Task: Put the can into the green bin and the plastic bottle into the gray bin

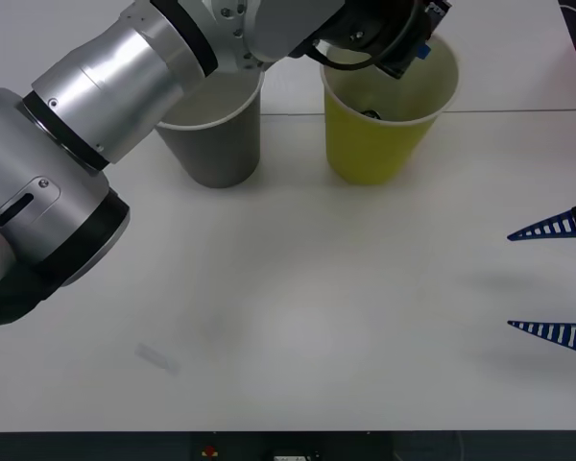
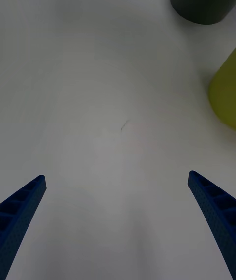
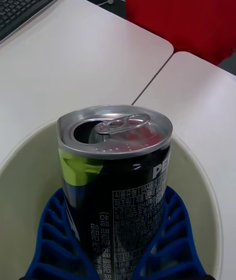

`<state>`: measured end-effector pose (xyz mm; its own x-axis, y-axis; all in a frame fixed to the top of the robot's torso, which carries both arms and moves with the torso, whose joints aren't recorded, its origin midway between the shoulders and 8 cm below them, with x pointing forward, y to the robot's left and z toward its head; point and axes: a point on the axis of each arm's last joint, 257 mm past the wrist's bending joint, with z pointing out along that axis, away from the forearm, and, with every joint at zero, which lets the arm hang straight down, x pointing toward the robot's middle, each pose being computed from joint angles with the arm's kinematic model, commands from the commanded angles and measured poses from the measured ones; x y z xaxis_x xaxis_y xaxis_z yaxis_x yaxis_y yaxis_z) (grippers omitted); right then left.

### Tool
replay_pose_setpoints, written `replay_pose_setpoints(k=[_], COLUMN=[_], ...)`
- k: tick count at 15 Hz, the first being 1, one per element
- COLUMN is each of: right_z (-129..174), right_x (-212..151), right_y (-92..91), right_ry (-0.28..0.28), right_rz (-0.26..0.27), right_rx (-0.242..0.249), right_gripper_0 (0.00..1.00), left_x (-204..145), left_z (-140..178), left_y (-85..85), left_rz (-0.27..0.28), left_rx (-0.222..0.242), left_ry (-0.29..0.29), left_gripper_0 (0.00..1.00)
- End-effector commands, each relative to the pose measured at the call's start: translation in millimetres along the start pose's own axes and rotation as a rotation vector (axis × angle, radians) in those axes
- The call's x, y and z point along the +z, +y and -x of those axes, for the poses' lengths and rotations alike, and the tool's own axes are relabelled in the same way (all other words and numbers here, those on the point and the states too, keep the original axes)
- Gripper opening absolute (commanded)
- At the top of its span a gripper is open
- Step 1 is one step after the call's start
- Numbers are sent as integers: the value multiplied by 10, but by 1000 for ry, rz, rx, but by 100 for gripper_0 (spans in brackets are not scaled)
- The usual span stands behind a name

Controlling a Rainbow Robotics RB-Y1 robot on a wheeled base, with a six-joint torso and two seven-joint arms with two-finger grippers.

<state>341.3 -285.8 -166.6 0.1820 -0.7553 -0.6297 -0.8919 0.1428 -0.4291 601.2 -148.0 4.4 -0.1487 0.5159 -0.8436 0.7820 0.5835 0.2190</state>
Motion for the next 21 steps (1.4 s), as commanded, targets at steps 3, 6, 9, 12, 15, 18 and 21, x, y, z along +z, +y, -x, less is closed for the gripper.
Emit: replay_pose_setpoints(k=[3, 6, 9, 12, 15, 18, 21], right_z=[0, 0, 0, 0, 0, 0, 0], right_x=[0, 0, 0, 0, 0, 0, 0], right_y=[0, 0, 0, 0, 0, 0, 0], right_ry=[0, 0, 0, 0, 0, 0, 0], right_rz=[0, 0, 0, 0, 0, 0, 0], right_rx=[0, 0, 0, 0, 0, 0, 0], right_gripper_0=[100, 100, 100, 100, 100, 100, 100], left_x=[-14, -58, -255, -565, -840, -1275, -1646], left_z=[-28, -156, -61, -4, -152, -409, -775], left_y=[87, 149, 122, 141, 132, 98, 93], left_rz=[21, 25, -7, -112, -208, -243, -262], left_rx=[41, 102, 108, 153, 107, 147, 245], left_ry=[8, 58, 66, 50, -26, -94, -124], left_gripper_0=[91, 100, 100, 100, 100, 100, 100])
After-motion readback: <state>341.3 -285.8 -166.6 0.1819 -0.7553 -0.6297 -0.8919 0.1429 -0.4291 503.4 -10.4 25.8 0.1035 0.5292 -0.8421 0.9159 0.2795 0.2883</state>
